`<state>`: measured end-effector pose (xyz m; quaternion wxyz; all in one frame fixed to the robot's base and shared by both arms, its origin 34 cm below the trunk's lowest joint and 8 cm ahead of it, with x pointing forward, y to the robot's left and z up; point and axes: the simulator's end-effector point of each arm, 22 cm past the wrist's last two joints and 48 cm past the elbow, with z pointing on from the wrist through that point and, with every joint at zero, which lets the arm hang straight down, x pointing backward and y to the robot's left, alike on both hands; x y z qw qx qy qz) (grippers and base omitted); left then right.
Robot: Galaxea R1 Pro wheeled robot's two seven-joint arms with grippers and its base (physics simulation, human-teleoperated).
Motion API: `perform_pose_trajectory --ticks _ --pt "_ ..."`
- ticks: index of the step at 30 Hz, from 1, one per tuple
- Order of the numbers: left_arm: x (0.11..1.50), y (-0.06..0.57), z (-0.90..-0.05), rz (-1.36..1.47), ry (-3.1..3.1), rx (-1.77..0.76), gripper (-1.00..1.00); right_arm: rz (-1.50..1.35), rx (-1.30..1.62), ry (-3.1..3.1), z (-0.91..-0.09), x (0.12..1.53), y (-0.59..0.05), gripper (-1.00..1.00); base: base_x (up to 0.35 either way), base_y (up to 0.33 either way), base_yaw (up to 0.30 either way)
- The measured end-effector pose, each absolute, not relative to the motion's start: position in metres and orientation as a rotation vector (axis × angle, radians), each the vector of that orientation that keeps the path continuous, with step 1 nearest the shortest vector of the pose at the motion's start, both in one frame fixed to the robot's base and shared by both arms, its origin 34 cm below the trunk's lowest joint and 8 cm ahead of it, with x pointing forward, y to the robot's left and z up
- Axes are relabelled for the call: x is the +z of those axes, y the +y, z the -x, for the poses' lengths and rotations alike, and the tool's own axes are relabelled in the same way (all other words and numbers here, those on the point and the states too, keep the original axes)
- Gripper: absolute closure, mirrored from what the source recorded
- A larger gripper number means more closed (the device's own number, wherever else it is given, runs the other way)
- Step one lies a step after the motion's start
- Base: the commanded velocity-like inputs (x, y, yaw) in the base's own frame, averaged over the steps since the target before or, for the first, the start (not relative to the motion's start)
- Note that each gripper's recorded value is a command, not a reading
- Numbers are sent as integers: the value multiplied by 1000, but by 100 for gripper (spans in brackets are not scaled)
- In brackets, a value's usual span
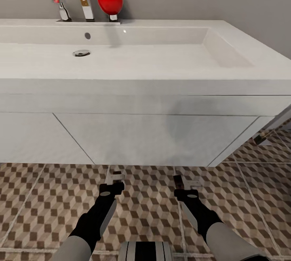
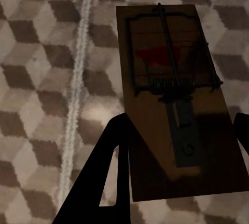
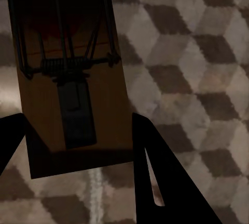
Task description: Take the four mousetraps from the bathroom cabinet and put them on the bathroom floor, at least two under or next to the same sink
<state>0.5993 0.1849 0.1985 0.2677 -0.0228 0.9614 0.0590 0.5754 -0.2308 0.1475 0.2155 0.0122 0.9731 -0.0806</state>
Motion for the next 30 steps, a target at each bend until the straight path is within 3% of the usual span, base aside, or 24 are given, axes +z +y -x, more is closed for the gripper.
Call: perform_pose_trajectory --ticks 14,30 --pt "198 186 -599 56 2595 163 100 -34 -223 2696 -576 148 -231 100 139 0 0" --pt "198 187 -599 59 2595 163 100 -34 -222 2696 -576 148 -230 100 11 0 0"
